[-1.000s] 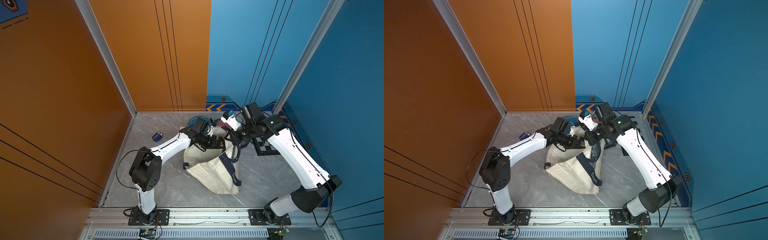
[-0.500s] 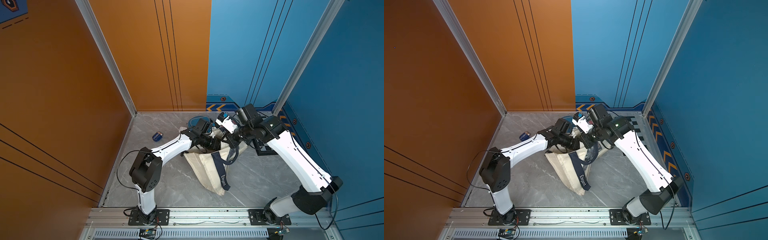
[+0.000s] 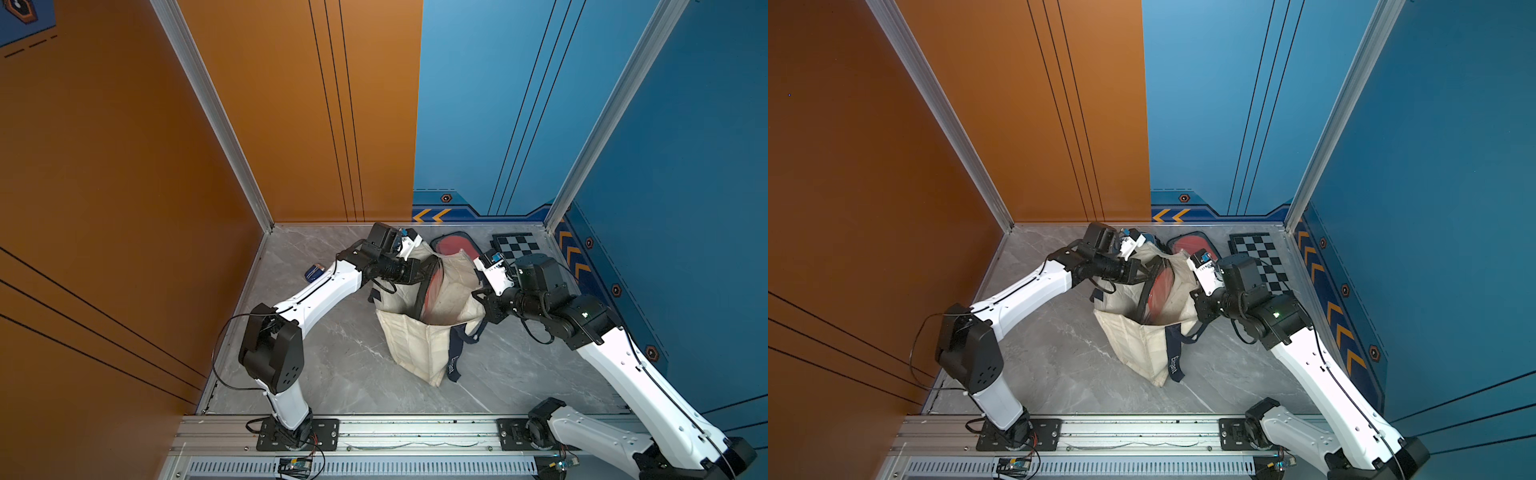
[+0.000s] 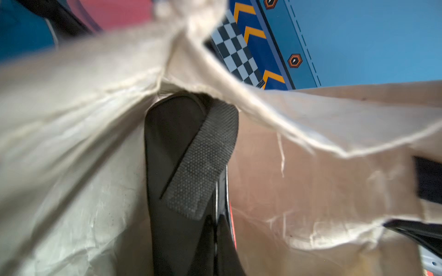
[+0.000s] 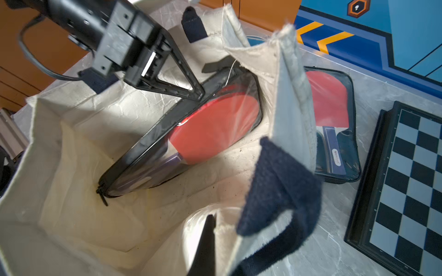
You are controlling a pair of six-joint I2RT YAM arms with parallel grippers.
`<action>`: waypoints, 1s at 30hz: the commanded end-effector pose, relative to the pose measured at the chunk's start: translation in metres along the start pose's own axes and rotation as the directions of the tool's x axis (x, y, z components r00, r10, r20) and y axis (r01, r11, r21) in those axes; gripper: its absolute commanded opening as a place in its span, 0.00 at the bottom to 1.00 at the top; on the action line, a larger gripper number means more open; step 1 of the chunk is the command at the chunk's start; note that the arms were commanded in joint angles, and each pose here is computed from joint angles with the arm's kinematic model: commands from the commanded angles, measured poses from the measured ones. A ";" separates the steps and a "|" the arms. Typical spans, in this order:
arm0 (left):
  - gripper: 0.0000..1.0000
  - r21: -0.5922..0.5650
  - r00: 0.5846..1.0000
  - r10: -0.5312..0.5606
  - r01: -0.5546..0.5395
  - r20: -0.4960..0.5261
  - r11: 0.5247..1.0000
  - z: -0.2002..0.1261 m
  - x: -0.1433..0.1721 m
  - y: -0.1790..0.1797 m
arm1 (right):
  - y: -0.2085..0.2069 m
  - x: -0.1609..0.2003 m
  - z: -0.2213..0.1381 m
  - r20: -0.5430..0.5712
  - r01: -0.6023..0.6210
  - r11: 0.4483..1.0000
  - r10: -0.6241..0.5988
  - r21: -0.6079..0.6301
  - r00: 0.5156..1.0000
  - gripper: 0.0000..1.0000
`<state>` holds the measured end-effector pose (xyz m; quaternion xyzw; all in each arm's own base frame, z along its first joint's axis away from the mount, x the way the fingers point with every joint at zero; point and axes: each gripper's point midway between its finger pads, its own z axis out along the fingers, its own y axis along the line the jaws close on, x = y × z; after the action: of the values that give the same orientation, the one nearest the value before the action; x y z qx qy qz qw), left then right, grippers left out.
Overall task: Remove the ping pong set from the canvas bag
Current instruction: Pick up the ping pong set from the canvas bag, then place the ping pong set at the center of the board.
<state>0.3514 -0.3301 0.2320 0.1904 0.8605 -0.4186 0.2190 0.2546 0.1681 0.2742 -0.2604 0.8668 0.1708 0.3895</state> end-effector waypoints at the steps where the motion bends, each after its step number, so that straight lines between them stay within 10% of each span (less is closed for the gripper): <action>1: 0.00 0.042 0.998 0.050 -0.052 0.049 0.998 -0.018 -0.019 -0.028 | -0.005 -0.012 -0.001 0.085 -0.024 1.000 0.023 0.013 0.996 0.00; 19: 0.00 0.040 0.968 0.138 -0.150 0.208 0.988 -0.083 -0.080 -0.098 | -0.053 0.010 0.033 0.036 -0.096 0.988 0.093 0.120 0.995 0.00; 30: 0.00 -0.166 0.816 0.235 -0.172 0.528 0.971 -0.207 -0.126 -0.109 | -0.066 0.016 0.057 0.054 -0.101 0.985 0.094 0.140 0.994 0.00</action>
<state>0.3592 -0.2822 0.4087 0.1652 0.8139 -0.3933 0.3945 0.3082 0.1405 0.2251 -0.1900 0.8801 0.1448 0.4104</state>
